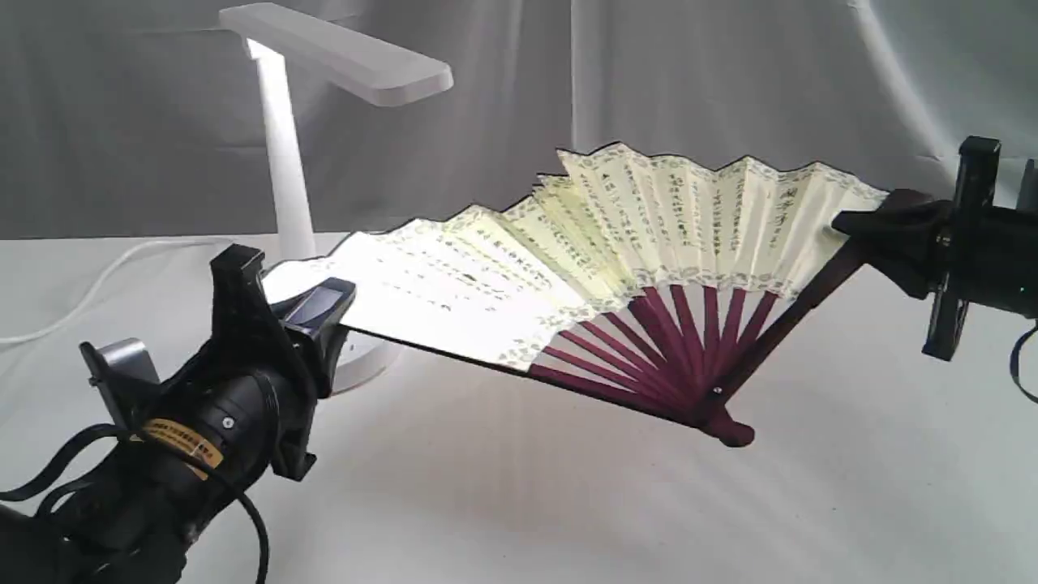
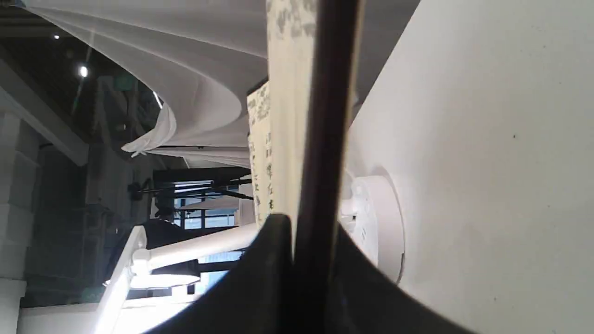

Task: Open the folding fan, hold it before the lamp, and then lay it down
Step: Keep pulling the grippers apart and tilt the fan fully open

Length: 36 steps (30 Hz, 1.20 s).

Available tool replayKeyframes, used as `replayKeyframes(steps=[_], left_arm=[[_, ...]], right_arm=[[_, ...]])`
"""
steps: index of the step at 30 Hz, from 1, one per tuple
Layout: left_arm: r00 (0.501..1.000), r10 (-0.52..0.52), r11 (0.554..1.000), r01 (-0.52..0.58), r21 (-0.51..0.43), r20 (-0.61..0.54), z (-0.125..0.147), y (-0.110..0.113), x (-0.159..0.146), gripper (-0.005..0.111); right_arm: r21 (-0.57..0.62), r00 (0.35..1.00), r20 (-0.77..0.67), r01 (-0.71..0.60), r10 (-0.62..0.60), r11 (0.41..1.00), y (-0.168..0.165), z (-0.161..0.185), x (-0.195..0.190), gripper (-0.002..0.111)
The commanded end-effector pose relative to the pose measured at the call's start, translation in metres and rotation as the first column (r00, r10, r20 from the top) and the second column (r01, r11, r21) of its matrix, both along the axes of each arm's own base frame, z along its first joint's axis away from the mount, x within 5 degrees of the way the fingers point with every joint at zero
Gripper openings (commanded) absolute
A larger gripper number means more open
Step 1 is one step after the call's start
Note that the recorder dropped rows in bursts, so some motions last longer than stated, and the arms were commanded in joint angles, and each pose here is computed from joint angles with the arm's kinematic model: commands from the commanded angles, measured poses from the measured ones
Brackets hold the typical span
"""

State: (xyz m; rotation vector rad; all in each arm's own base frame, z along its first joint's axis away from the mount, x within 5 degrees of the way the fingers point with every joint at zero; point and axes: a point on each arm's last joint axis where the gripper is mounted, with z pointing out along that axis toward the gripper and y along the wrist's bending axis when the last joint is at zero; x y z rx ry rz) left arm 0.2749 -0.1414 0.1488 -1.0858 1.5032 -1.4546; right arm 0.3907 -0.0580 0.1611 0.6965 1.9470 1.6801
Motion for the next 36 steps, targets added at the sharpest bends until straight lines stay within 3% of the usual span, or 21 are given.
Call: replayKeyframes(steps=[1, 28, 36], left_arm=[[0.998, 0.052, 0.997, -0.05, -0.051, 0.029, 0.007, 0.004, 0.0, 0.0], [0.995, 0.097, 0.993, -0.095, -0.068, 0.019, 0.007, 0.008, 0.001, 0.0], [0.991, 0.107, 0.992, -0.102, -0.068, 0.076, 0.024, 0.01, 0.0, 0.0]], right_arm=[[-0.04, 1.0, 0.015, 0.028, -0.028, 0.999, -0.013, 0.0, -0.001, 0.0], [-0.046, 0.997, 0.008, 0.079, -0.079, 0.996, -0.025, 0.0, -0.002, 0.0], [-0.042, 0.992, 0.0, 0.125, -0.125, 0.991, -0.041, -0.001, -0.006, 0.0]])
